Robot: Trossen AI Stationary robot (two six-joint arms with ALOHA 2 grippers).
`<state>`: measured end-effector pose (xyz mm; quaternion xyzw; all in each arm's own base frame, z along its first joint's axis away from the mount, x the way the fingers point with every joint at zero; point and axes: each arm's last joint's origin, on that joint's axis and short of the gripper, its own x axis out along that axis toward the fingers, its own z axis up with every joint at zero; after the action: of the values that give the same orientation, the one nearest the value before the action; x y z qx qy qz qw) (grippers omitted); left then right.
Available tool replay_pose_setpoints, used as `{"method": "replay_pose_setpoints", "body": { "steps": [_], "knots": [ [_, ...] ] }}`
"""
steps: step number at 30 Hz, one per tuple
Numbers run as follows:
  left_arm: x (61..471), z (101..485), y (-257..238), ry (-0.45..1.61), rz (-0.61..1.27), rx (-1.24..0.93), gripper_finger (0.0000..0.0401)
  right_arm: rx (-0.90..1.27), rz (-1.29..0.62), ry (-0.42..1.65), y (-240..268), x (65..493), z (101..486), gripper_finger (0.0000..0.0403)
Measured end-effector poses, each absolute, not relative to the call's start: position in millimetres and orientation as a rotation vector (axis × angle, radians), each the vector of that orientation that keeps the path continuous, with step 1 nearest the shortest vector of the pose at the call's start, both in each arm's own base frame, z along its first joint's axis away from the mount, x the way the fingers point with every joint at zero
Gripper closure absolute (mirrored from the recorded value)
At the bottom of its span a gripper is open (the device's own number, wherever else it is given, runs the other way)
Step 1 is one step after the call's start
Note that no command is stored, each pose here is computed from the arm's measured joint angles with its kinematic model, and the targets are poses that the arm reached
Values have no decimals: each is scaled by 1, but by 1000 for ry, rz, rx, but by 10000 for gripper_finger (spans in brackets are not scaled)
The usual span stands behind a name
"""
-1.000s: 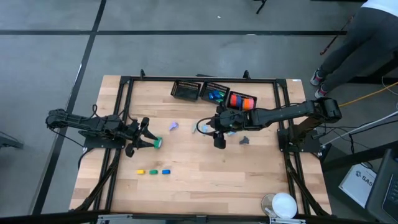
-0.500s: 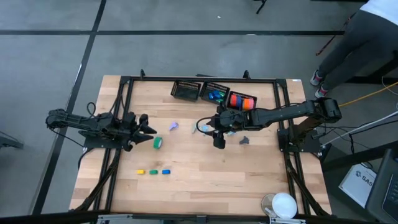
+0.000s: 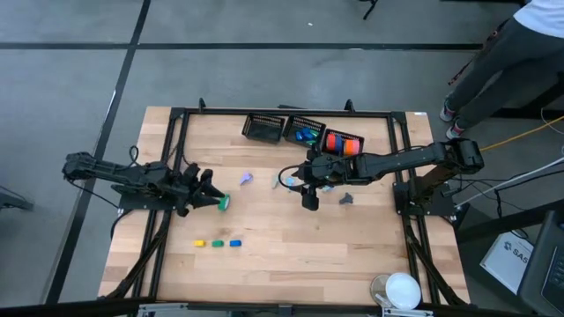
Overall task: Pick and place Stapler, Stapler remover, tape
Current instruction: Put the green tape into the right black bin
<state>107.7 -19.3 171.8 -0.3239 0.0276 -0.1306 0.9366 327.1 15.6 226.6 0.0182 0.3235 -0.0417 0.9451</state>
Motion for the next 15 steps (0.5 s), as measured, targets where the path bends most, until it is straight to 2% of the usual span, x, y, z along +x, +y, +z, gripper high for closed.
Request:
{"method": "replay_pose_setpoints", "body": {
  "steps": [6,15],
  "knots": [
    [112,175,-20,205,-212,-626,278,34,-86,660,15,327,227,175],
    [104,209,-13,523,92,-480,393,33,-86,660,15,327,226,175]
  ]
}}
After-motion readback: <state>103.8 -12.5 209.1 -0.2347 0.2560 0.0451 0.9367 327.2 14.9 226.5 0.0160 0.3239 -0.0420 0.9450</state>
